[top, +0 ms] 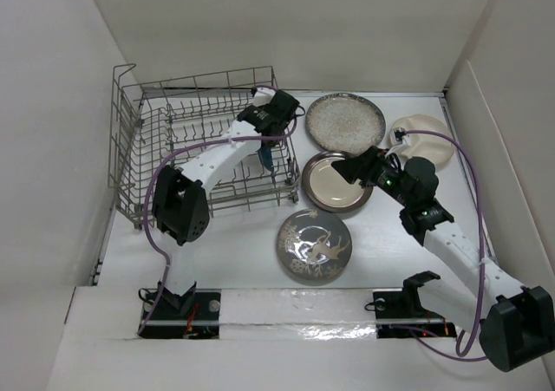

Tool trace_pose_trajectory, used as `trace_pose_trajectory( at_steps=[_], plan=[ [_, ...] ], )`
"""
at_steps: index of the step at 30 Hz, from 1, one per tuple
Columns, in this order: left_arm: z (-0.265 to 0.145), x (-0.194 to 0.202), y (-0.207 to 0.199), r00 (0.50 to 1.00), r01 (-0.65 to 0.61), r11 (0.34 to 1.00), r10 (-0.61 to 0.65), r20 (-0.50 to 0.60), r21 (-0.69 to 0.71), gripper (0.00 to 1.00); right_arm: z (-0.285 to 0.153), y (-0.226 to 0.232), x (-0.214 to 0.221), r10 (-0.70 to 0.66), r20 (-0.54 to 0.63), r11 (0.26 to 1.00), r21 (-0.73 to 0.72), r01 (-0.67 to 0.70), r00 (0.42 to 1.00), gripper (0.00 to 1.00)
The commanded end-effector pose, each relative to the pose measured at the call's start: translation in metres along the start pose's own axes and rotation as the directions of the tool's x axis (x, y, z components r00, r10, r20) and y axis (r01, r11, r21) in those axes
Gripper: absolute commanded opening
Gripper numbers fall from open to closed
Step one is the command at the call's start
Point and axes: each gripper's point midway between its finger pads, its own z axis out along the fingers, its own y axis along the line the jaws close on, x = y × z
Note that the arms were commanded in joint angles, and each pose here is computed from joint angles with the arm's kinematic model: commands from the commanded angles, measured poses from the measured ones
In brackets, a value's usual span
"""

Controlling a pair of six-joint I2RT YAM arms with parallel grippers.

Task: Load the plates into the dish rack

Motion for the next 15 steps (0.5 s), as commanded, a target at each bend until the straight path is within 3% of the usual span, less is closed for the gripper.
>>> trace_pose_trajectory(
  at_steps=[1,7,12,15],
  plan=[
    [-0.009,-0.001,0.004,0.999,-0.049,0.999,0.049,-0.013,0.007,0.0,0.002,0.009,-0.007,-0.016,0.034,0.999,-0.037,0.017,0.999,0.71],
    [-0.003,0.005,-0.004,0.996,-0.079,0.996,0.08,-0.037,0.029,0.03,0.004,0.007,-0.003,-0.013,0.027,0.999,-0.035,0.014,1.0,0.71],
    [-0.005,-0.002,-0.016,0.997,-0.077,0.993,0.079,-0.02,0.09,0.38,0.008,0.0,-0.003,-0.014,0.029,1.0,-0.009,0.014,0.999,0.71],
    [-0.014,-0.017,-0.021,0.998,-0.061,0.989,0.059,0.021,0.132,0.51,0.008,-0.006,-0.004,-0.01,0.045,1.0,0.017,0.009,0.999,0.71]
  ],
)
